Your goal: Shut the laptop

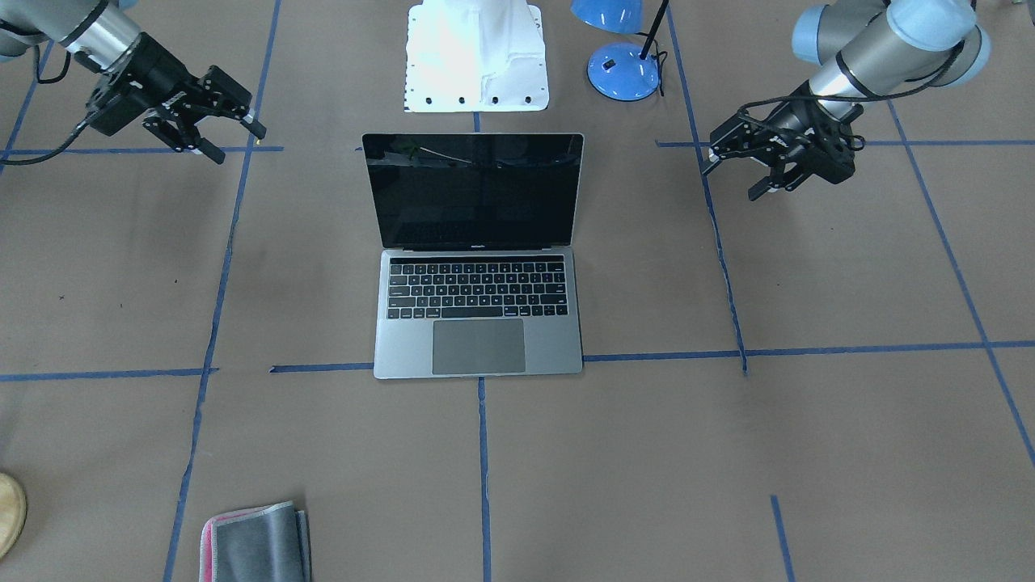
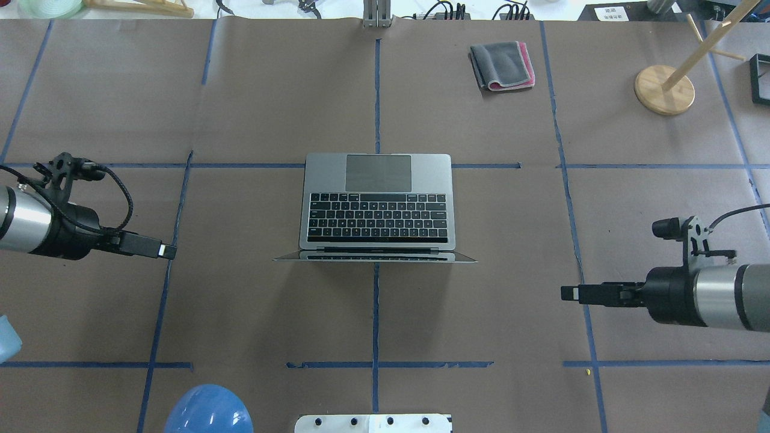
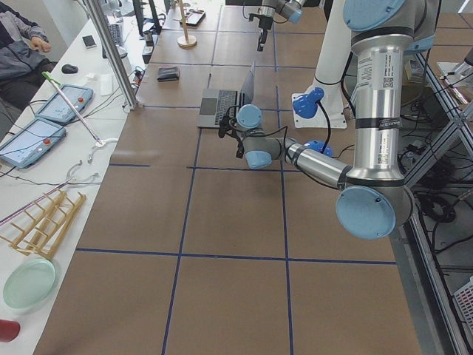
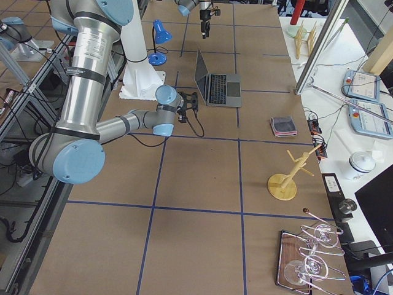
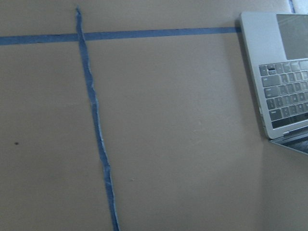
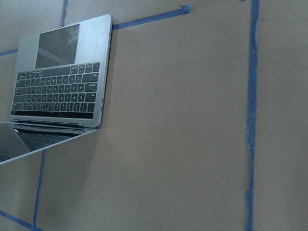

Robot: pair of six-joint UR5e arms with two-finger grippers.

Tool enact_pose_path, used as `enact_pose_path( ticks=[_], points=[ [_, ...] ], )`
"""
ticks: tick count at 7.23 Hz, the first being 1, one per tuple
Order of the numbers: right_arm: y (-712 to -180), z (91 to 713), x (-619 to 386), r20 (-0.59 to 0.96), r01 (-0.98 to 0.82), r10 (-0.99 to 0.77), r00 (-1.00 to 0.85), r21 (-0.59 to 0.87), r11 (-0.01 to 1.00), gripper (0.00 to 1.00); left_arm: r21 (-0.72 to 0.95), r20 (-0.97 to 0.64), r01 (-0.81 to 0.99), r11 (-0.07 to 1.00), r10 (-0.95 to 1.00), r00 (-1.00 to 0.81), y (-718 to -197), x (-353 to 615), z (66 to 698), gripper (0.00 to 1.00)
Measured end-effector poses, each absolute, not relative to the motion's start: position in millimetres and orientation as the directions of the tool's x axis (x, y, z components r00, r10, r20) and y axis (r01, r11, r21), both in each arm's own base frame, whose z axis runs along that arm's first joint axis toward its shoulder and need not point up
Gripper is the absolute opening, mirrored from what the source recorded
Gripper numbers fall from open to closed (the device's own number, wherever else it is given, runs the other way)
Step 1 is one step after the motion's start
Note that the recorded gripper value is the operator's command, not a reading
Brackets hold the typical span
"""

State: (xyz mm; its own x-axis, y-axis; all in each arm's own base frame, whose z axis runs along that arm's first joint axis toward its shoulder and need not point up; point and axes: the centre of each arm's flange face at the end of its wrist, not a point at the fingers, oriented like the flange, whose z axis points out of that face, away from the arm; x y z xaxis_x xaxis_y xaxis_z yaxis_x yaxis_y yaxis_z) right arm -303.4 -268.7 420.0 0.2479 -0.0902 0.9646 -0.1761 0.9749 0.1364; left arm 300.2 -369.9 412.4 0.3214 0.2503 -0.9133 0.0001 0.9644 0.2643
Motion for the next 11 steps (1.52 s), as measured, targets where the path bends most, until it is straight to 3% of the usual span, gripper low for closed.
enact_pose_path(
  ticks=[1,2,4,7,11],
  points=[
    [-248,411,-324,0.969,-0.192,-0.090,0.231,0.136,0.972,0.29,0.283,-0.917,-0.017,0.959,0.275,0.290,-354,320,396,0.46],
    [-231,401,-339,0.972,-0.209,-0.096,0.213,0.142,0.968,0.08,0.283,-0.924,-0.022,0.959,0.278,0.262,-338,342,379,0.06],
    [-214,376,-363,0.983,-0.253,-0.097,0.158,0.135,0.958,0.01,0.238,-0.946,0.014,0.971,0.229,0.231,-315,381,352,0.03],
    [-215,331,-393,0.994,-0.300,-0.081,0.075,0.100,0.948,0.00,0.145,-0.981,0.029,0.989,0.140,0.135,-288,431,297,0.00],
    [-231,284,-426,0.990,-0.320,-0.071,0.121,0.106,0.941,0.00,0.137,-0.985,0.095,0.986,0.126,0.114,-290,438,281,0.00]
  ],
)
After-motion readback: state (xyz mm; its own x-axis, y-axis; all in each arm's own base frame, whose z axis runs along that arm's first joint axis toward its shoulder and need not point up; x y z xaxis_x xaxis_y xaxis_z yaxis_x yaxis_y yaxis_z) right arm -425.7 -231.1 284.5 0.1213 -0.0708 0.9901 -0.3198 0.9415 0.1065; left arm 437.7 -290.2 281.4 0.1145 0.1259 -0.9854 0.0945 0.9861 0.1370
